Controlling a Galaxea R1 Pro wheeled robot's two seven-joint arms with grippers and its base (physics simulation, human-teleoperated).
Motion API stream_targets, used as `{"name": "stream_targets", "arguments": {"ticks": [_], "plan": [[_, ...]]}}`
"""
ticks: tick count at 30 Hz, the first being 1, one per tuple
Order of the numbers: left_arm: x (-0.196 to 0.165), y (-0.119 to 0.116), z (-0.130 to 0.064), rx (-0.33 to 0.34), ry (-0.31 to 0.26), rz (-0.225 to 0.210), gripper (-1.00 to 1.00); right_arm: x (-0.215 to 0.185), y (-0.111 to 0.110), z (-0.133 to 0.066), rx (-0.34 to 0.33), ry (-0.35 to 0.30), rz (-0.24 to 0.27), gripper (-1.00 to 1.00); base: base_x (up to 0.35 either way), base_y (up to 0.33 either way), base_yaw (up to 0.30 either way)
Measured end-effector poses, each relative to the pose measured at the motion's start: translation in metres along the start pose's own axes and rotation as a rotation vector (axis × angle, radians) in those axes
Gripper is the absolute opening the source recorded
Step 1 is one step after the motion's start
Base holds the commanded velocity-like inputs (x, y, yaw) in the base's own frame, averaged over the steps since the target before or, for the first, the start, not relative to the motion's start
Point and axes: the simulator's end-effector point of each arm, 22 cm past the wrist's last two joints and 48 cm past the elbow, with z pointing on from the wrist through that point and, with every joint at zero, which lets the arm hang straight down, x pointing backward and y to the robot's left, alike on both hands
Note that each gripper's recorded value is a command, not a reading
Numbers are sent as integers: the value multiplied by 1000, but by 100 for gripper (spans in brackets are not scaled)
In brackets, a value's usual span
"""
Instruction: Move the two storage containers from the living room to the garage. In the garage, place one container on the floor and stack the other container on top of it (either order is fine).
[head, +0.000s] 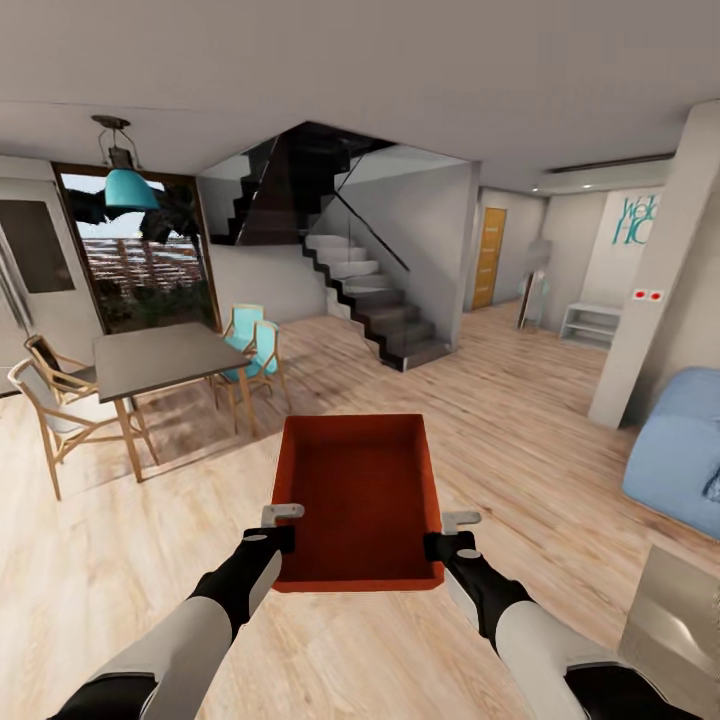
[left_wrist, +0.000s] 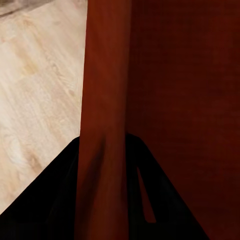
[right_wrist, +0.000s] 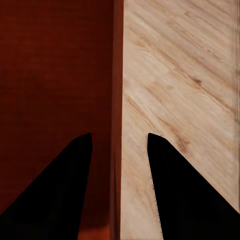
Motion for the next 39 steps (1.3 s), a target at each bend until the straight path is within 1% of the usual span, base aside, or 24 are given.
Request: {"name": "stream_targets", "arguments": {"ticks": [16, 39], "plan": [[0, 0, 0, 0, -1, -1, -100, 0, 0, 0, 0, -1, -1, -100, 322, 80, -280], [-1, 0, 0, 0, -8, -2, -100, -2, 0, 0, 1, -8, 0, -100, 322, 79, -14]]}}
